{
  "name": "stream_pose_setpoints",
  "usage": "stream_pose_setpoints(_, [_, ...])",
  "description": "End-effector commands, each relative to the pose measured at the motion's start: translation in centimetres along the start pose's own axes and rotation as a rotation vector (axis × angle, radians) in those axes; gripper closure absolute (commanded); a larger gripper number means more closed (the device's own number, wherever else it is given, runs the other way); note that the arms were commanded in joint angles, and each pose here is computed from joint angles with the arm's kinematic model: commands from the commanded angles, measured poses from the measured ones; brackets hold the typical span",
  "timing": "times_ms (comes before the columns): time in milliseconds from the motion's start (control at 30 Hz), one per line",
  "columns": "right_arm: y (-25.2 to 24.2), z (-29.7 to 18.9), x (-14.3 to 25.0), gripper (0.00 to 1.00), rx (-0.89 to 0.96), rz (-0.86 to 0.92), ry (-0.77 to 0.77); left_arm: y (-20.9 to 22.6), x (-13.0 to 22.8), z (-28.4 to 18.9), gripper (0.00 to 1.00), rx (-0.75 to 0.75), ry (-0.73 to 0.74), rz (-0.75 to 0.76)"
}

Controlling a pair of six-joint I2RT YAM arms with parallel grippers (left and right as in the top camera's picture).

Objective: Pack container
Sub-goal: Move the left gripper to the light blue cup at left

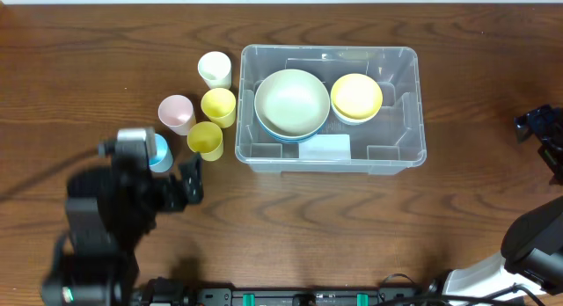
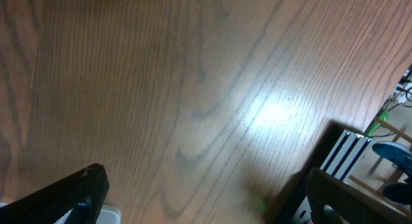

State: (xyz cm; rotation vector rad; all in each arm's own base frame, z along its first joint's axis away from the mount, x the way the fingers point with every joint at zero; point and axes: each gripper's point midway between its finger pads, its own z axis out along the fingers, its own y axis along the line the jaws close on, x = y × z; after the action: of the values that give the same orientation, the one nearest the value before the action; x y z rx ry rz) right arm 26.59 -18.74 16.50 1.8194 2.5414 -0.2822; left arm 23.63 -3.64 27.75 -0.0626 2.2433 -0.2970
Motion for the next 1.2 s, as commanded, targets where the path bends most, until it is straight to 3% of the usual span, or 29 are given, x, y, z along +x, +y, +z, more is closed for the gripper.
stream_pose_setpoints(0, [-0.2,0.1,-0.2,0.01,0.010,0.019,-0.004,0.5,-1.5,1.0,0.02,-0.042,0.078,-0.017])
stream_pose_setpoints(100, [-0.2,0.1,-0.2,0.01,0.010,0.019,-0.004,6.0,-1.2,0.6,0.02,-0.379,0.142,-0.353])
stream_pose_setpoints(133, [-0.2,0.1,-0.2,0.01,0.010,0.019,-0.004,7.0,-0.9,0.6,0.02,-0.432,0.165,-0.402])
stream_pose_setpoints(367, [-0.2,0.1,-0.2,0.01,0.010,0.019,-0.004,11.3,1.8,3.3,0.02,-0.585,0.374,-0.524])
stream_pose_setpoints(667, [-0.2,0.1,-0.2,0.01,0.010,0.019,-0.004,15.4,4.8,6.2,0.02,-0.682,0.549,-0.643])
stream_pose_setpoints(933, [-0.2,0.1,-0.2,0.01,0.010,0.019,-0.004,16.6,7.6,9.0,0.02,-0.594,0.719,-0.694])
stream_pose_setpoints(1167, [-0.2,0.1,-0.2,0.01,0.010,0.019,-0.004,17.5,8.8,11.0,0.02,-0.601,0.772,-0.702])
